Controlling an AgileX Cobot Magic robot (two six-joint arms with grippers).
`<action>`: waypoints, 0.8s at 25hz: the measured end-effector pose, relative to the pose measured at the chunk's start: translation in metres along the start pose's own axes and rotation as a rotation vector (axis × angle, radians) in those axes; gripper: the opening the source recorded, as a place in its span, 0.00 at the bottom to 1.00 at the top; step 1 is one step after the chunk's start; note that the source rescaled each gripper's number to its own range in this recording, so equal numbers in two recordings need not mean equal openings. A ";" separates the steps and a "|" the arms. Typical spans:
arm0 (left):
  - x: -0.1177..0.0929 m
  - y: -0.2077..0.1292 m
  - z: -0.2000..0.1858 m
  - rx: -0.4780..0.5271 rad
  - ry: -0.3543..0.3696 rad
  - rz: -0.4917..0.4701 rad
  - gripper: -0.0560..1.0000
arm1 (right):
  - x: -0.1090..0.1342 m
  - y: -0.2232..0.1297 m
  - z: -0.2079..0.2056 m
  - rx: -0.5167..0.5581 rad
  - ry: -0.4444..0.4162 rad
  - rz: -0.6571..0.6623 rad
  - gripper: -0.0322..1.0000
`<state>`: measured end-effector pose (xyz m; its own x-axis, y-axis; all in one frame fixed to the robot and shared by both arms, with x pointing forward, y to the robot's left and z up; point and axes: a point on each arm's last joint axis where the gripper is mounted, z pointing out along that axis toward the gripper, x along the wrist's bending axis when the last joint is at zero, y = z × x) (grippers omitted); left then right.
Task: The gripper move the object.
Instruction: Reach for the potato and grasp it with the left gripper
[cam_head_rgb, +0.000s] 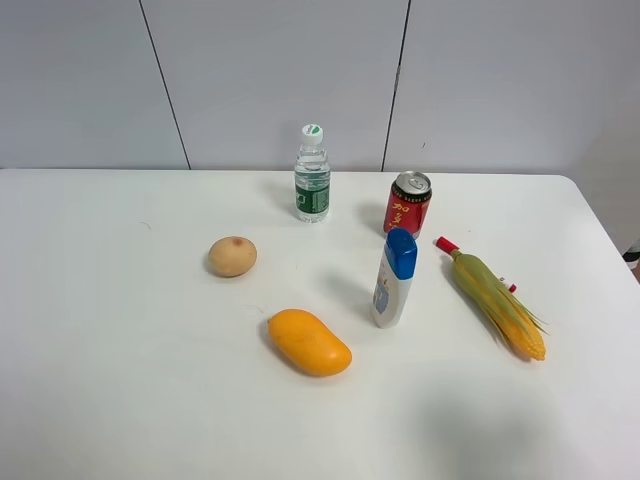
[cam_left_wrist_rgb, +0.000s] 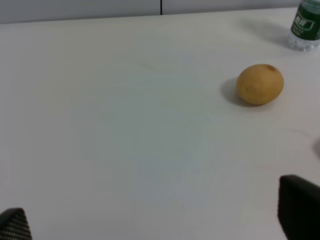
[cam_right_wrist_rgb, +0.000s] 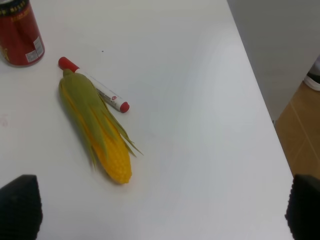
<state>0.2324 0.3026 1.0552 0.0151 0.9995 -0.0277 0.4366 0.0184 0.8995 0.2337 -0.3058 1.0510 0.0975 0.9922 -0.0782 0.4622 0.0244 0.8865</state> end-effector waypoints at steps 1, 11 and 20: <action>0.000 0.000 0.000 0.000 0.000 0.000 1.00 | 0.000 0.000 0.000 0.000 0.000 0.000 1.00; 0.000 0.000 0.000 0.000 0.000 0.000 1.00 | 0.000 0.000 0.000 0.000 0.000 0.000 1.00; -0.001 0.008 0.009 0.062 -0.002 -0.002 1.00 | 0.000 0.000 0.000 0.000 0.000 0.000 1.00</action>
<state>0.2436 0.3018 1.0585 0.0159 0.9994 -0.0301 0.4914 0.0184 0.8707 0.2337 -0.3058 1.0510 0.0975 0.9922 -0.0782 0.4622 0.0244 0.8865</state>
